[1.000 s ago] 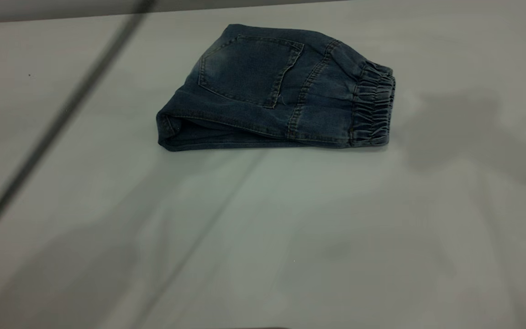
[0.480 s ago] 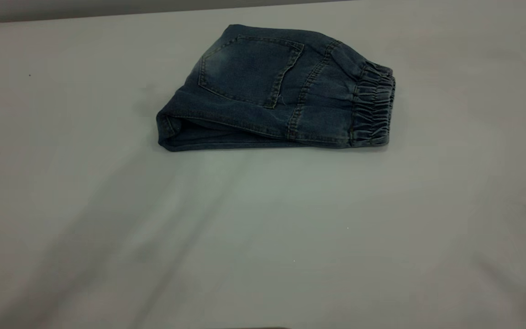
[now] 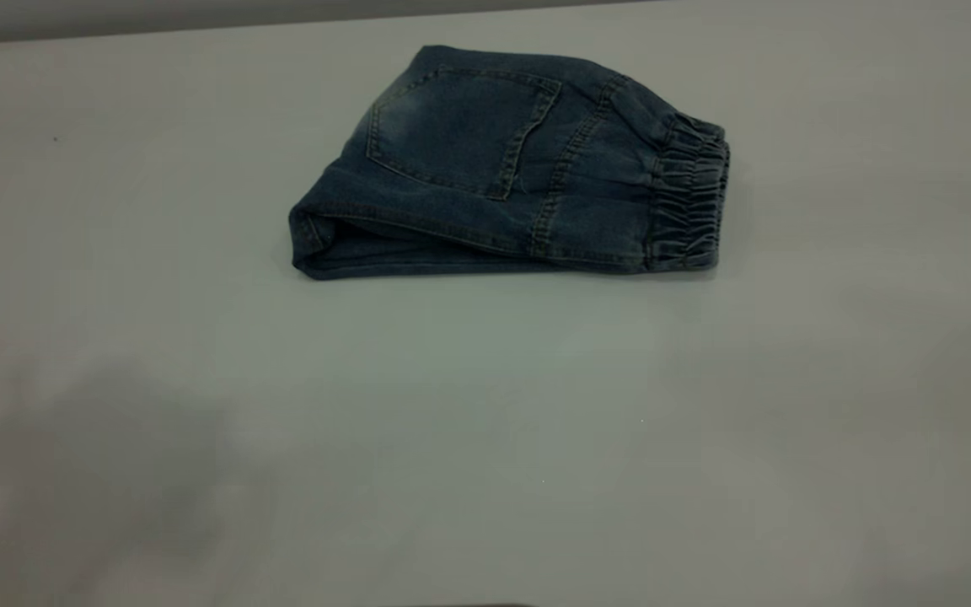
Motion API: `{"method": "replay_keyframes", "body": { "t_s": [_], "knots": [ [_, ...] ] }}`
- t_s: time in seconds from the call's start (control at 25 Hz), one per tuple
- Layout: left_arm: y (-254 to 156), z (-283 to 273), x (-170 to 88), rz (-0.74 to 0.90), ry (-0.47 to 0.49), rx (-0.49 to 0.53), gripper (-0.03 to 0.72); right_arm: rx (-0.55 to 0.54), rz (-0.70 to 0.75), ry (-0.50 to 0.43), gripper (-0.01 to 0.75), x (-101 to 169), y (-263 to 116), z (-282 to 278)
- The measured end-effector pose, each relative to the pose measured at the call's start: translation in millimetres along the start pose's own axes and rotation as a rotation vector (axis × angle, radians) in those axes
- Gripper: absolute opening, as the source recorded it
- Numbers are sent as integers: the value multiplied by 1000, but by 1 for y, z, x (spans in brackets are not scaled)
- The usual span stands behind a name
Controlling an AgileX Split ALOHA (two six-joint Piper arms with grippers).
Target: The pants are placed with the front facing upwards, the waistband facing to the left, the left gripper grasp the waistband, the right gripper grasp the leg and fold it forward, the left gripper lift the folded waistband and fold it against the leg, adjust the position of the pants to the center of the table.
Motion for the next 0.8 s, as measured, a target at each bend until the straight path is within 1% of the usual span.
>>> {"method": "replay_keyframes", "body": {
  "t_s": [0.08,0.2,0.32,0.4,0.52,0.68,0.8],
  "knots": [
    [-22,-23,4,-4,-7,-30,554,-29,-1,-8,580,7,-11,-9],
    [-57,-42,10,-7,-13,-47,554,-86,-7,-24,580,17,-24,-24],
    [-94,-49,11,-15,-32,-42,554,-136,-19,-37,580,26,-39,-36],
    [-120,-47,11,-21,-46,-21,554,-161,-25,-44,580,30,-50,-40],
    [-154,-45,9,-26,-73,-6,554,-164,-26,-51,580,33,-68,-36],
    [-190,-39,8,-24,-94,11,554,-124,-21,-73,580,29,-98,-21],
    [-207,-35,9,-25,-100,16,554,-78,-17,-105,580,22,-121,-6]
  ]
}}
Point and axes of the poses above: a point on each arm's last joint axis where the gripper is mounted, z pointing out along that axis toward the gripper, x along the wrist's bending axis when the last joint is at zero, y = z × x, the point moved 10 cm from there along z, pointing out along that axis toward the gripper, and after that the axes turned 10 degrees about -z, right-handed, at the moved point
